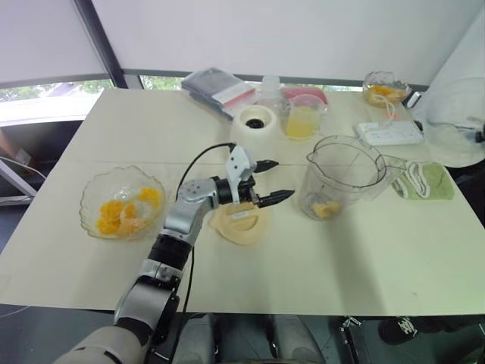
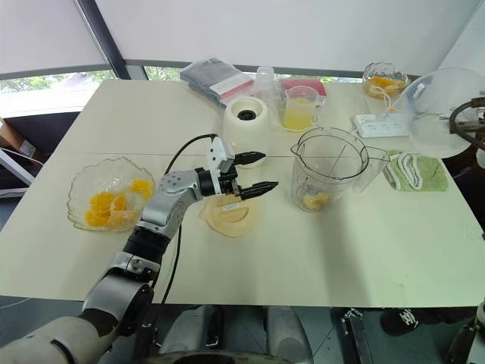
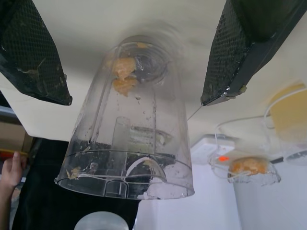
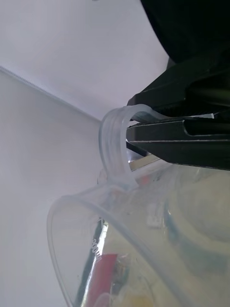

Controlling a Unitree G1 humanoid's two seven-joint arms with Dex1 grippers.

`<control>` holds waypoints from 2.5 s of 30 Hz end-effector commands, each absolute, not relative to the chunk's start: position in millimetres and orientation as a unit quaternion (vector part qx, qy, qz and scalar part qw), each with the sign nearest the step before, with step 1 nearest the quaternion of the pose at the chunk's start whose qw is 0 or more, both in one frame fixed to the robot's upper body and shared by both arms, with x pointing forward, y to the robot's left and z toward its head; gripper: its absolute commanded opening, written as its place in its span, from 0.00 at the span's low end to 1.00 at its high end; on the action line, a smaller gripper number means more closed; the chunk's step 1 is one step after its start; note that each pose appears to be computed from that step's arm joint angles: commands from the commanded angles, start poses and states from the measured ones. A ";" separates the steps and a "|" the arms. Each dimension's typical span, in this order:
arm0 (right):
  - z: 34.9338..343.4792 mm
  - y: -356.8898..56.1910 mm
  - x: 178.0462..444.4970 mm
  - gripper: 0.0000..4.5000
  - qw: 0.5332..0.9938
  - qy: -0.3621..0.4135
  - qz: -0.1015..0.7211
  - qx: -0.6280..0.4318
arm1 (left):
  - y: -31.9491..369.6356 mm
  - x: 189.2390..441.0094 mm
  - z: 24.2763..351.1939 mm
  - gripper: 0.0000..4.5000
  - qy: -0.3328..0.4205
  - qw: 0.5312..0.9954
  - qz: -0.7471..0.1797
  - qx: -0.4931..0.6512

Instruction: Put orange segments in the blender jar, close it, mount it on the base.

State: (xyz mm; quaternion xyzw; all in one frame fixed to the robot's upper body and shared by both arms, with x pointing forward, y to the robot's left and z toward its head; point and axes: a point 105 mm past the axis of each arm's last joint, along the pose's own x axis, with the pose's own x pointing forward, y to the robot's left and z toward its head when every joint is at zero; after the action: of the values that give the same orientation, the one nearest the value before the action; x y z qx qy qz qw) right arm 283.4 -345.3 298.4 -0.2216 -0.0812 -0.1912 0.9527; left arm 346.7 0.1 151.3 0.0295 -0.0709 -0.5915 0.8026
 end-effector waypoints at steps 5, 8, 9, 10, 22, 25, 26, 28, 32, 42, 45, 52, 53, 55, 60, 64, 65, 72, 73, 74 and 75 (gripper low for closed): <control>333.5 -320.2 277.8 0.01 0.930 -0.137 -0.163 -0.301 | 0.7 348.0 173.2 1.00 -0.141 0.809 -0.570 0.032; 334.3 -315.0 279.8 0.01 0.925 -0.133 -0.150 -0.322 | -1.1 348.8 172.9 1.00 -0.143 0.810 -0.568 0.029; 335.0 -312.9 280.5 0.01 0.925 -0.133 -0.145 -0.326 | -1.5 348.7 173.1 1.00 -0.144 0.809 -0.569 0.027; 335.8 -310.2 281.5 0.01 0.923 -0.132 -0.139 -0.333 | -2.0 348.6 173.2 1.00 -0.144 0.809 -0.569 0.024; 337.5 -292.6 287.8 0.01 0.891 -0.122 -0.094 -0.428 | -4.8 346.3 172.6 1.00 -0.143 0.809 -0.569 0.013; 335.8 -288.0 288.9 0.01 0.882 -0.119 -0.082 -0.449 | -5.5 345.5 172.2 1.00 -0.143 0.810 -0.569 0.011; 335.3 -286.0 289.4 0.01 0.880 -0.118 -0.077 -0.454 | -5.5 345.4 172.2 1.00 -0.143 0.810 -0.569 0.011; 334.9 -283.3 290.1 0.01 0.872 -0.117 -0.071 -0.470 | -5.4 345.3 172.1 1.00 -0.143 0.810 -0.568 0.010; 327.6 -279.8 291.8 0.01 0.849 -0.105 -0.058 -0.515 | -4.6 346.7 172.2 1.00 -0.143 0.811 -0.567 0.011; 314.9 -308.0 285.5 0.01 0.898 -0.091 -0.106 -0.416 | -5.9 346.9 171.5 1.00 -0.141 0.811 -0.567 0.013; 310.0 -321.5 279.8 0.01 0.930 -0.084 -0.133 -0.334 | -6.3 347.3 171.0 1.00 -0.139 0.811 -0.568 0.016; 304.6 -339.2 268.4 0.01 0.964 -0.079 -0.176 -0.182 | -6.4 348.1 170.6 1.00 -0.136 0.809 -0.571 0.021; 304.2 -341.9 266.5 0.01 0.968 -0.085 -0.183 -0.147 | -6.4 348.2 170.5 1.00 -0.136 0.809 -0.571 0.022; 303.9 -348.0 262.6 0.01 0.971 -0.097 -0.201 -0.083 | -6.1 348.5 170.4 1.00 -0.135 0.809 -0.572 0.023; 294.0 -374.0 250.3 0.01 0.944 -0.138 -0.270 0.128 | -3.6 350.5 169.5 1.00 -0.126 0.811 -0.571 0.022; 278.8 -388.5 237.2 0.01 0.919 -0.148 -0.329 0.157 | 0.0 351.4 169.1 1.00 -0.123 0.812 -0.569 0.027; 272.9 -392.8 233.8 0.01 0.913 -0.148 -0.343 0.164 | 0.6 351.6 169.4 1.00 -0.123 0.813 -0.569 0.028; 214.2 -414.2 216.4 0.01 0.887 -0.110 -0.410 0.183 | 7.6 350.0 167.7 1.00 -0.112 0.813 -0.570 0.042; 206.3 -414.5 216.5 0.01 0.888 -0.101 -0.412 0.180 | 8.6 350.0 167.5 1.00 -0.111 0.813 -0.569 0.044; 199.1 -414.7 216.6 0.01 0.887 -0.094 -0.415 0.179 | 10.0 349.9 167.5 1.00 -0.110 0.814 -0.569 0.045; 191.7 -415.2 217.3 0.01 0.886 -0.088 -0.419 0.179 | 11.7 349.7 167.5 1.00 -0.109 0.814 -0.569 0.048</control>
State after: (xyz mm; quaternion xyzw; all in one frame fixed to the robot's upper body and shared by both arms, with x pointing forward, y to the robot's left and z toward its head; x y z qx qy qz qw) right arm 219.3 -414.0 177.5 0.1925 -0.0488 -0.4188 0.8861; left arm 354.1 12.7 157.7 0.0390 -0.0909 -0.5634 0.8202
